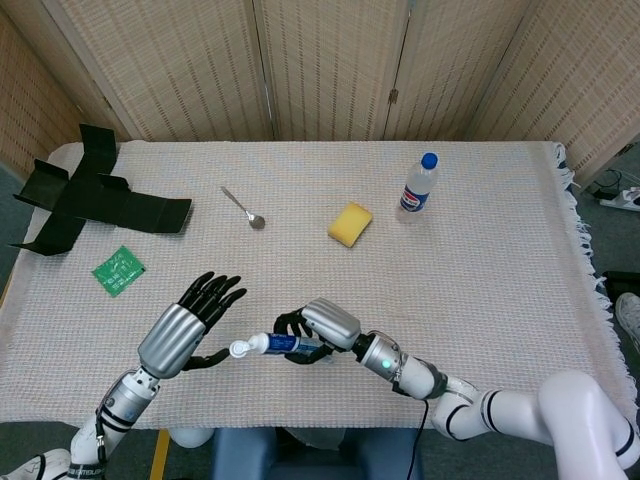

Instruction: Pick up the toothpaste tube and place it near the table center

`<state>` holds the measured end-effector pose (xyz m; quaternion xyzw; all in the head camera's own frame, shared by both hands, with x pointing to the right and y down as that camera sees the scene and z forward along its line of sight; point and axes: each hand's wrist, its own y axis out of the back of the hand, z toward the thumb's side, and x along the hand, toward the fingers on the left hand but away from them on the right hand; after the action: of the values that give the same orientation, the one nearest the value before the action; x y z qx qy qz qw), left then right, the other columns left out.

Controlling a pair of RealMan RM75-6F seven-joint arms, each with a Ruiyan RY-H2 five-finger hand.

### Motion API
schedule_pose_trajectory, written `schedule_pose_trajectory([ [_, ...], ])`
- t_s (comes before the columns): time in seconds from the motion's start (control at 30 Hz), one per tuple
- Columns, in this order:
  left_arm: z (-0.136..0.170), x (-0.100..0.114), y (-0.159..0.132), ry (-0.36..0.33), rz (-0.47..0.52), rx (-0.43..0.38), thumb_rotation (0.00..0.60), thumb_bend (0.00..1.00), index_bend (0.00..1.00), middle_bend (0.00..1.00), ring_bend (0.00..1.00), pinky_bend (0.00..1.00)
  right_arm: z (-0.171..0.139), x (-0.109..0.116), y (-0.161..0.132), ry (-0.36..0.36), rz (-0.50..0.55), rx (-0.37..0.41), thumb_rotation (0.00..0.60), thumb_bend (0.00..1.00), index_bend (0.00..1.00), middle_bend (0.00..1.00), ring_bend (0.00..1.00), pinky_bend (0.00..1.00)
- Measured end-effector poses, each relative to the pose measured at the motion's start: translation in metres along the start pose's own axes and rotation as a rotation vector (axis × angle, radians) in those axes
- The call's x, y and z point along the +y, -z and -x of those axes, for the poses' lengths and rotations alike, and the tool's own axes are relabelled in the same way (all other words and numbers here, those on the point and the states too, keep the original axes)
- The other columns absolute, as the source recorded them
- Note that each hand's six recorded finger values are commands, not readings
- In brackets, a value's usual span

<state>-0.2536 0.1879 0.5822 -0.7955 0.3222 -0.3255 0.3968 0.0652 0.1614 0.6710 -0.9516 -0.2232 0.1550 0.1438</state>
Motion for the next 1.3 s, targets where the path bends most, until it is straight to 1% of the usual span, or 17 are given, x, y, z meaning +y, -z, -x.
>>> schedule_pose_trajectory([
  [0.2, 0.001, 0.001, -0.001, -0.003, 0.006, -0.003, 0.600, 0.26, 0.00, 0.07, 0.08, 0.00, 0.008, -0.005, -0.004, -0.014, -0.019, 0.005, 0.600, 0.88, 0.72, 0.64, 0.69, 0.64],
  [0.43, 0.004, 0.002, -0.004, 0.000, 0.010, -0.013, 0.600, 0.26, 0.00, 0.07, 0.08, 0.00, 0.013, -0.010, -0.002, -0.021, -0.067, -0.003, 0.600, 0.90, 0.72, 0.64, 0.69, 0.64],
  [0.83, 0.004, 0.005, -0.012, 0.005, 0.029, -0.040, 0.600, 0.26, 0.00, 0.07, 0.08, 0.00, 0.018, -0.018, 0.001, -0.031, -0.092, -0.024, 0.600, 0.90, 0.73, 0.65, 0.69, 0.64],
  [0.97, 0.003, 0.009, -0.009, 0.001, 0.039, -0.032, 0.600, 0.26, 0.00, 0.07, 0.08, 0.00, 0.016, -0.016, 0.006, -0.018, -0.098, -0.039, 0.600, 0.90, 0.73, 0.65, 0.69, 0.64],
  [1.1, 0.002, 0.019, -0.002, -0.016, 0.090, -0.006, 0.600, 0.27, 0.00, 0.07, 0.07, 0.00, 0.011, -0.012, 0.013, 0.006, -0.081, -0.058, 0.600, 0.90, 0.73, 0.65, 0.69, 0.64],
  [1.17, 0.001, 0.025, 0.002, -0.025, 0.134, 0.008, 0.600, 0.27, 0.00, 0.07, 0.07, 0.00, 0.010, -0.010, 0.014, 0.021, -0.069, -0.060, 0.600, 0.90, 0.73, 0.65, 0.69, 0.64],
  [1.27, 0.000, 0.032, 0.005, -0.032, 0.228, 0.028, 0.600, 0.25, 0.00, 0.07, 0.05, 0.00, 0.011, -0.009, 0.012, 0.040, -0.045, -0.049, 0.600, 0.90, 0.73, 0.65, 0.69, 0.64],
  [1.3, 0.000, 0.034, 0.005, -0.032, 0.263, 0.032, 0.590, 0.24, 0.00, 0.07, 0.04, 0.00, 0.012, -0.009, 0.011, 0.045, -0.039, -0.044, 0.600, 0.90, 0.73, 0.65, 0.69, 0.64],
])
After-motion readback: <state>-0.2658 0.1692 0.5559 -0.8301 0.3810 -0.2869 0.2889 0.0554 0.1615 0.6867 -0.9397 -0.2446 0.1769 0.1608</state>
